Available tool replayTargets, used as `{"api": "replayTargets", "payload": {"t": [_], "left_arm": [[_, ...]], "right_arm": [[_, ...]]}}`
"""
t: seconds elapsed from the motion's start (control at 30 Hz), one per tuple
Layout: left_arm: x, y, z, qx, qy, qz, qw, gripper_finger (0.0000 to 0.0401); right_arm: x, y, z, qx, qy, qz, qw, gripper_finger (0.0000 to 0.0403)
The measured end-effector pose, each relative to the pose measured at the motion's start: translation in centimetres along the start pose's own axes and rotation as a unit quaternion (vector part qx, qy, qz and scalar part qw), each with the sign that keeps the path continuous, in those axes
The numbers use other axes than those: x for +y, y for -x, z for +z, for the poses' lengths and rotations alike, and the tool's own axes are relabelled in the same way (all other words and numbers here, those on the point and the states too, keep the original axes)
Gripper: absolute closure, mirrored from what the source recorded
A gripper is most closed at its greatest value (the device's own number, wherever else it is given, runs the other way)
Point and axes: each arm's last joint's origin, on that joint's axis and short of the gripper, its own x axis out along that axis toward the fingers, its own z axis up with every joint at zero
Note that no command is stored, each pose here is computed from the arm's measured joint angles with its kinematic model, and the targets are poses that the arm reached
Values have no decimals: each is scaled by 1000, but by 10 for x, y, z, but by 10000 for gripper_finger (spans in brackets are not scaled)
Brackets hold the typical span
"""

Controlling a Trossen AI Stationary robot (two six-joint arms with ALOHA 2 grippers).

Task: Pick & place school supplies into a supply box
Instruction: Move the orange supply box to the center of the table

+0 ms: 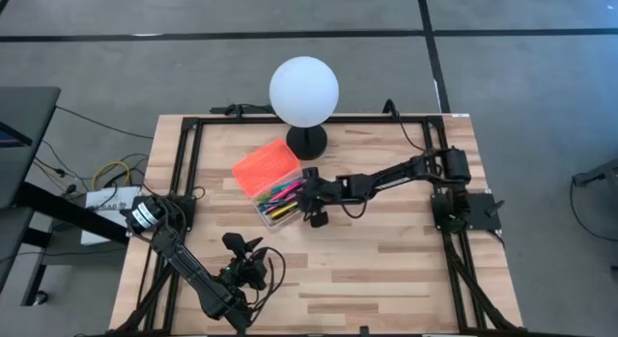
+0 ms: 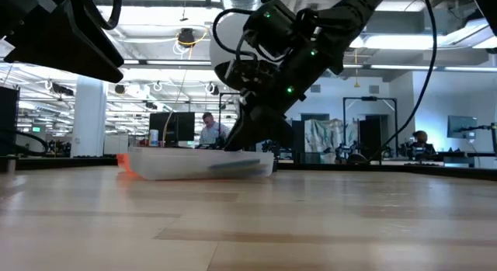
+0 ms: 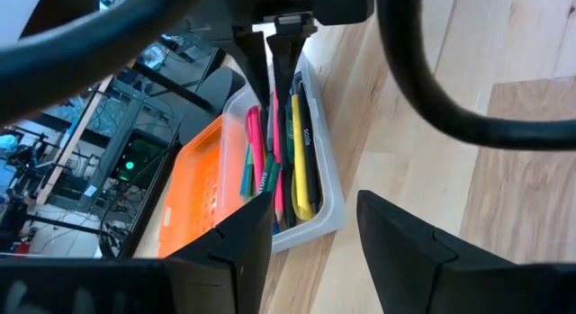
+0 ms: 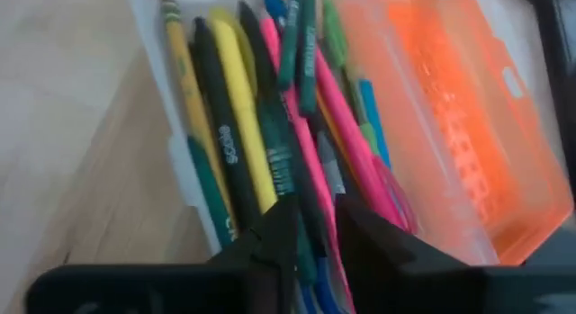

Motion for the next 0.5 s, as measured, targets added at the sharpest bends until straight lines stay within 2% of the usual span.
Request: {"api": "replayTargets", "payload": {"t": [0.17, 0.27, 0.5], "left_arm": [[0, 0, 0, -1, 1, 0, 1000, 244], [-1, 0, 1, -5, 3, -1, 1000, 244], [-1, 0, 0, -3, -12, -2, 1000, 244]], "right_arm": [[-4, 1, -1, 4, -51, -17, 999, 283], [-6, 9, 6, -12, -56, -24, 998, 261], [-9, 25, 18, -40, -56, -24, 997, 247]]}}
